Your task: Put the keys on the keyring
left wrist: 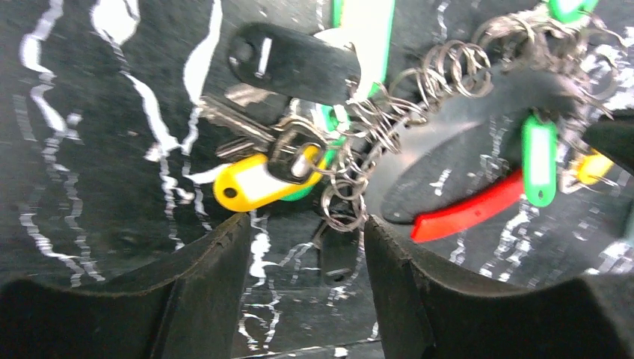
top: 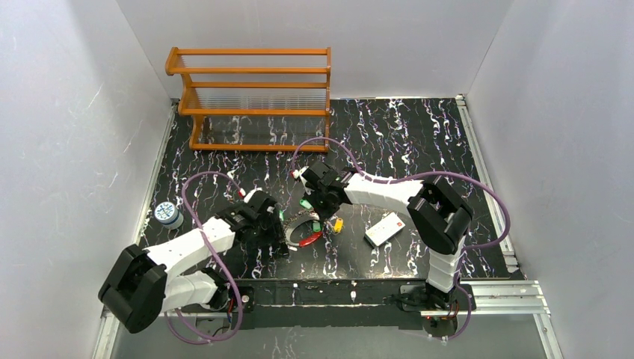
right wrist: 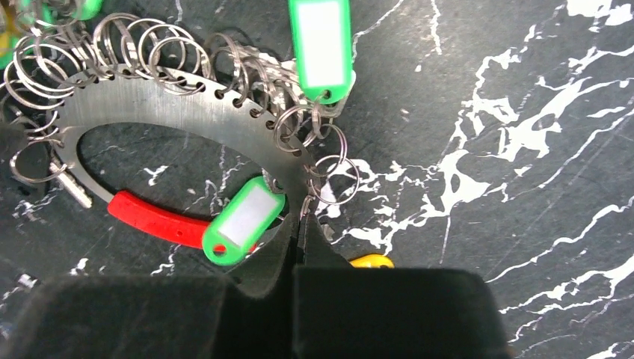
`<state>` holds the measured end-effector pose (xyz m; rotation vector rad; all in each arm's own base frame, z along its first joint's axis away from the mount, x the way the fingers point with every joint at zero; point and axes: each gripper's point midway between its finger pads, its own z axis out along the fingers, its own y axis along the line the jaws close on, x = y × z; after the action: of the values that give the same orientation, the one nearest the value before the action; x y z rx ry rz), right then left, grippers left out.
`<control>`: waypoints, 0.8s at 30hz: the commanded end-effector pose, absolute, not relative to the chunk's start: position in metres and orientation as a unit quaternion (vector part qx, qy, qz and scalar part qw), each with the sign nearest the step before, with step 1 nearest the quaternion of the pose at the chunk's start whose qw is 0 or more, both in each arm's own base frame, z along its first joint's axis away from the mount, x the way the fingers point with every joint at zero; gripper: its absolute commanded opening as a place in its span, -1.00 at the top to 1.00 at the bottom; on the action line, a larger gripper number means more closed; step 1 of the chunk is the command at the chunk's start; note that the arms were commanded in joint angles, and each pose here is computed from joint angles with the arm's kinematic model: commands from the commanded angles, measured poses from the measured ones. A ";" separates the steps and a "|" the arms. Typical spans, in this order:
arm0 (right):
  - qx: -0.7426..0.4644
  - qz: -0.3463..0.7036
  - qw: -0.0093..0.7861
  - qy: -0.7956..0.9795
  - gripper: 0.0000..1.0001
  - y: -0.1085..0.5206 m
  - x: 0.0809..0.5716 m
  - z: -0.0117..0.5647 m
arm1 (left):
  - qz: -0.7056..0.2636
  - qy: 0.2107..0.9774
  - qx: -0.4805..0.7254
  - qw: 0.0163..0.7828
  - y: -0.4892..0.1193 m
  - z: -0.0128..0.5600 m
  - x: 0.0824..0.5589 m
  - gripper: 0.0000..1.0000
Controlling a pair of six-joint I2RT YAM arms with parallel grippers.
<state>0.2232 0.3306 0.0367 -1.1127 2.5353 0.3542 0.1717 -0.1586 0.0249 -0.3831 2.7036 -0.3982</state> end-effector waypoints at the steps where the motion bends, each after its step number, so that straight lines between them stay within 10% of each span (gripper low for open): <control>1: -0.390 0.198 0.182 0.880 0.97 0.355 0.215 0.081 | -0.016 0.974 -0.095 0.205 -0.117 0.031 0.176 -0.12; 13: -0.279 0.452 0.081 0.844 0.97 0.397 0.182 0.126 | -0.060 0.962 -0.027 0.266 -0.137 0.093 0.204 -0.24; 24: -0.178 0.516 0.051 0.836 0.97 0.371 0.222 0.120 | -0.257 0.938 -0.065 0.224 -0.197 0.063 0.168 0.08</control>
<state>0.2174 0.3591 0.0958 -0.4935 2.6388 1.4502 0.1834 -0.1786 0.0753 -0.1375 2.5618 -0.5672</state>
